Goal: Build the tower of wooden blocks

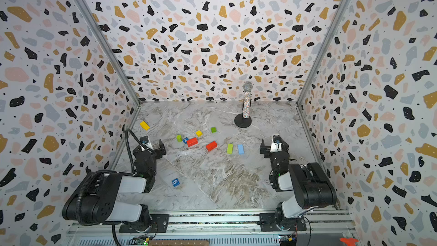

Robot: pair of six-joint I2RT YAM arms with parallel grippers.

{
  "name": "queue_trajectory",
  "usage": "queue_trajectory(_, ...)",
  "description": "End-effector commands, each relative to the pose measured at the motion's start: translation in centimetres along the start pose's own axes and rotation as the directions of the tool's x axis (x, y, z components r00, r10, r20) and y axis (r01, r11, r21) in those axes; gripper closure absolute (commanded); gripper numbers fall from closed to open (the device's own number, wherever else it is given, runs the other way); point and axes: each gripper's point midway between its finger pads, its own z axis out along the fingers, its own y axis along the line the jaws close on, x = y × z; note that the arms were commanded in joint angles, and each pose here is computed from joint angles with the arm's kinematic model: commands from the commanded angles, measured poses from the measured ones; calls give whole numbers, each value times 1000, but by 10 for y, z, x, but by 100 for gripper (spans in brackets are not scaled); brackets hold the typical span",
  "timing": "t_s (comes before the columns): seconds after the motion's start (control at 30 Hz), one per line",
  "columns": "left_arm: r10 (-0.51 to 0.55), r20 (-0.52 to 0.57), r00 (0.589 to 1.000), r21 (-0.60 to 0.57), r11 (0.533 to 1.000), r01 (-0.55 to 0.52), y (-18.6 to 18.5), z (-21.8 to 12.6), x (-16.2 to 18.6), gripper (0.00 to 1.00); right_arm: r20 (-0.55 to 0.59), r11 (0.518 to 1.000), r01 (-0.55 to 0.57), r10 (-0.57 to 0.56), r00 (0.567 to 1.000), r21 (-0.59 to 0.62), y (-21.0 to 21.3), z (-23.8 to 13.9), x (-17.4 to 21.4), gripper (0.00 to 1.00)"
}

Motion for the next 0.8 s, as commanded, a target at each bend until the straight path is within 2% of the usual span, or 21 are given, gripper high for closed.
queue_trajectory(0.0,-23,57,998,-12,1000,24,2,2,-17,0,25,1000,11,-10,1000,-11,3,2,-8,1)
queue_trajectory(0.77,-23,57,998,-13,1000,23,2,2,-17,0,17,1000,-13,13,1000,-20,-1,4,-7,1)
